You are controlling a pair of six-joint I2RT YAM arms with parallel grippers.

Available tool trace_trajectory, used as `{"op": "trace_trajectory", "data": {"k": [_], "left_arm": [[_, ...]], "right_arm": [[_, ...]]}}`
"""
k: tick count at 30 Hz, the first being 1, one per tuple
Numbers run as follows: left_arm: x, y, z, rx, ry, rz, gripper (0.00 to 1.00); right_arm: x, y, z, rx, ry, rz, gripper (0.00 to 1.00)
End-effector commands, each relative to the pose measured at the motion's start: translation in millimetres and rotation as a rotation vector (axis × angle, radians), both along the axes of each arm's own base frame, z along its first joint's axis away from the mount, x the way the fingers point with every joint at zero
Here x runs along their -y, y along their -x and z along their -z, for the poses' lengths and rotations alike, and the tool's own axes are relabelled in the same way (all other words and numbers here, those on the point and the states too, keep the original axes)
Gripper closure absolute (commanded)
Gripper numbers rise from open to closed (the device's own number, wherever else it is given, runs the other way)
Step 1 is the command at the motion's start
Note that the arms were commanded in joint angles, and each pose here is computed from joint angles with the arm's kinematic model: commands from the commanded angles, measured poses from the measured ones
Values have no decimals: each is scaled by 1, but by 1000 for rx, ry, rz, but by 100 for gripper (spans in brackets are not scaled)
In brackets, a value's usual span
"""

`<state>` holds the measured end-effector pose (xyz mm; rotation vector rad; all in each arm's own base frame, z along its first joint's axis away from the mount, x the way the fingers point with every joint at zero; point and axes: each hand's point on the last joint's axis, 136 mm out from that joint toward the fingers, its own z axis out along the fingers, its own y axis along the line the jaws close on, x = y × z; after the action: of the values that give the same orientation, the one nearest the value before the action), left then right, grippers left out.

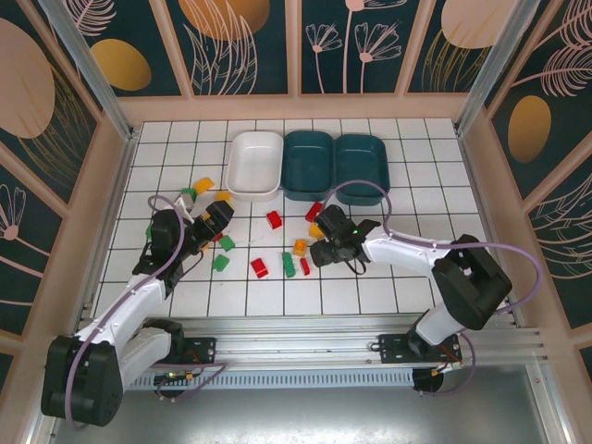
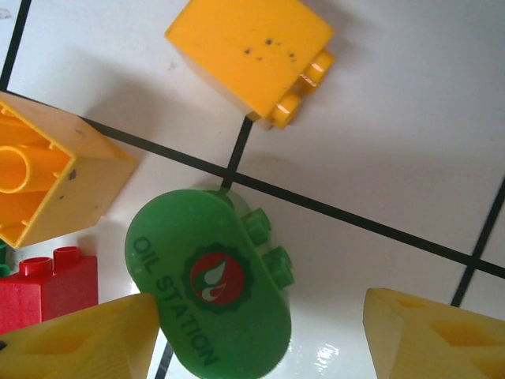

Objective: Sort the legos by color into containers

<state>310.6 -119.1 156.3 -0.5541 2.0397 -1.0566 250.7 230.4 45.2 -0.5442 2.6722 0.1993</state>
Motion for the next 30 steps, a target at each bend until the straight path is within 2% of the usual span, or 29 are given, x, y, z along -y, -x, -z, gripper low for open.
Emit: {"op": "trace_trajectory", "data": {"k": [1, 6, 15, 24, 30], "left_arm": [[7, -2, -21, 70, 6, 45, 2], [6, -2, -20, 66, 1, 42, 1], [6, -1, -22, 70, 2, 41, 2], [9, 0, -22, 67, 15, 53, 1], [9, -1, -28, 73, 2, 61, 2]], "right_arm": [[-2, -2, 9, 0, 23, -16, 30], [-13, -2, 7, -10, -18, -37, 31], [-22, -6, -25, 53, -99, -50, 31], [-19, -15, 5, 31, -2, -69, 31], [-13, -18, 22, 8, 83, -72, 46]]}}
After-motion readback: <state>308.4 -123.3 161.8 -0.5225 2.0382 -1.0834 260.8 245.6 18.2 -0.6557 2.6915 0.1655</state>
